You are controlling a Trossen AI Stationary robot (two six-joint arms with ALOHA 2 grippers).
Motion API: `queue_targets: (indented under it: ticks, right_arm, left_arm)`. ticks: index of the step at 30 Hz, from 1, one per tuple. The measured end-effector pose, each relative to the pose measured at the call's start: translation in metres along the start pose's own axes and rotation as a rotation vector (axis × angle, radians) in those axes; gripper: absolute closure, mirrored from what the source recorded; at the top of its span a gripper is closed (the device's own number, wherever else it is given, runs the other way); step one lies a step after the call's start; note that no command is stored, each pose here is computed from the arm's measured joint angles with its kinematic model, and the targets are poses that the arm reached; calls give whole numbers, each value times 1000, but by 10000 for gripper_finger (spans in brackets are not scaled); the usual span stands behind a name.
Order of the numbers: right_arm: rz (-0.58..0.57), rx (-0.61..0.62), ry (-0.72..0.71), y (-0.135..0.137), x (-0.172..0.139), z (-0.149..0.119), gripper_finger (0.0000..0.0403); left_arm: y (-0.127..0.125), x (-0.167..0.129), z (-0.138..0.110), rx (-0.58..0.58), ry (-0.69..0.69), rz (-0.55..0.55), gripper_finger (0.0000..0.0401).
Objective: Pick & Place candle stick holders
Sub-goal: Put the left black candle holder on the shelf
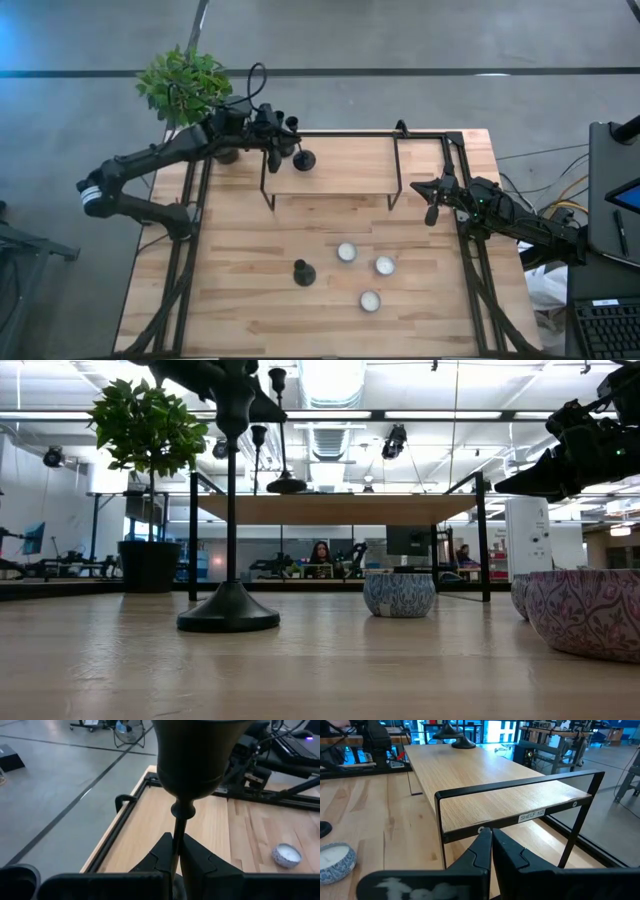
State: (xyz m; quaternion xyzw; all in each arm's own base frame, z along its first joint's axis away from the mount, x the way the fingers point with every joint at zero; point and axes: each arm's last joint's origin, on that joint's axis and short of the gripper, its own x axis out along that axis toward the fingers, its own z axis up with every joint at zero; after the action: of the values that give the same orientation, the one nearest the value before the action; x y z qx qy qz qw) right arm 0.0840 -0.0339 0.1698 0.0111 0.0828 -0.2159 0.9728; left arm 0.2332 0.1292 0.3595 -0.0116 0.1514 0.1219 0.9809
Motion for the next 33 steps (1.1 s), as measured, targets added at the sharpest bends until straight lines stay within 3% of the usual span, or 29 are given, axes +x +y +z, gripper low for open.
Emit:
queue_targets:
  ticks: [9, 33]
  right_arm:
    - [0, 0, 0, 0, 0, 0, 394]
    - [0, 0, 0, 0, 0, 0, 394]
  left_arm:
    - [6, 3, -12, 0, 40, 12, 381]
    - [12, 8, -17, -7, 58, 8, 381]
